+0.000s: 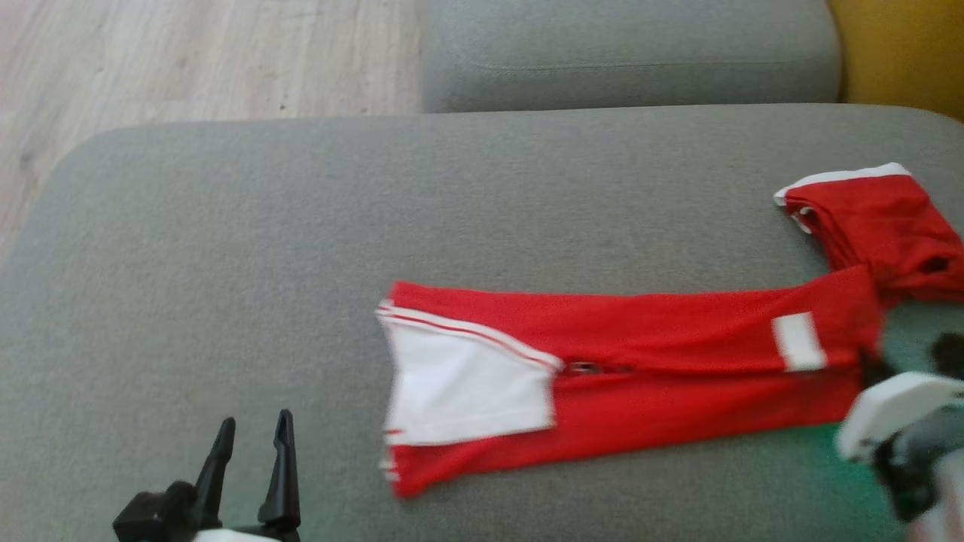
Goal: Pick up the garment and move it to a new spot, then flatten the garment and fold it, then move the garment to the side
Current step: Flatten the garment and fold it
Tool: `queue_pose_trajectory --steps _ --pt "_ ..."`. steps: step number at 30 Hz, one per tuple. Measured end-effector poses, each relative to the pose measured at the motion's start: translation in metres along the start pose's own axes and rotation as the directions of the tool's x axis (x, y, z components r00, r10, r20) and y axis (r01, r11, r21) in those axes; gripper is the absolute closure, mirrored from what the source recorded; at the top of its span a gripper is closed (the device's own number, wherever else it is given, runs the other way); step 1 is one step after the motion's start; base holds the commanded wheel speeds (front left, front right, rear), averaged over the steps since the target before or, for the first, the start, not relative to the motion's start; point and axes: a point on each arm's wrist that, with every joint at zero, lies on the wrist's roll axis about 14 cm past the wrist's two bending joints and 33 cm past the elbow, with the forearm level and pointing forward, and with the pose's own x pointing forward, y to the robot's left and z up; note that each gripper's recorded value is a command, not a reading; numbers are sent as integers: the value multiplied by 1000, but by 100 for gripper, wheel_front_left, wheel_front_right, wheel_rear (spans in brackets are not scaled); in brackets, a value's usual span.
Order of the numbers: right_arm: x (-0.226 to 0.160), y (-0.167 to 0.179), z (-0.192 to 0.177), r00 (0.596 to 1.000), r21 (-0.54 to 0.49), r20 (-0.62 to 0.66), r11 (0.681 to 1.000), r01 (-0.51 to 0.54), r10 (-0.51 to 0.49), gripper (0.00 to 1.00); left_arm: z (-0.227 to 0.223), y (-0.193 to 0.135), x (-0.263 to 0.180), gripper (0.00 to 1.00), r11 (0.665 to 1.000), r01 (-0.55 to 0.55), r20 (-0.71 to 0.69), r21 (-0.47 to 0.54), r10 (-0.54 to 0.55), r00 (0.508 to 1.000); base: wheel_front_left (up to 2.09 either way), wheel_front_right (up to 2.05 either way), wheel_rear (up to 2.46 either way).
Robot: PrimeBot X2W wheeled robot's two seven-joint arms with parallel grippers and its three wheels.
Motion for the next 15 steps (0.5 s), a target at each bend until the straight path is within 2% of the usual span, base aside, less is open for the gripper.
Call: queue_pose_trajectory --steps 4,8,11,12,15 --pt "-15 -36 23 995 10 70 997 75 -75 100 0 -9 3 0 1000 28 -3 1 -28 1000 0 0 0" --pt "-26 -37 17 995 44 65 996 75 -78 100 -1 -15 4 0 999 47 -5 5 -47 999 0 0 0" --pt "-30 -20 21 996 60 79 998 34 -38 100 -2 -17 2 0 998 54 -5 19 -54 999 0 0 0" --pt "-31 4 29 995 76 97 997 -28 21 100 -6 -16 -1 0 998 53 -15 24 -53 998 0 0 0" --pt "-35 46 40 985 66 115 989 -135 127 100 -5 -12 -5 0 998 42 -11 37 -41 999 0 0 0"
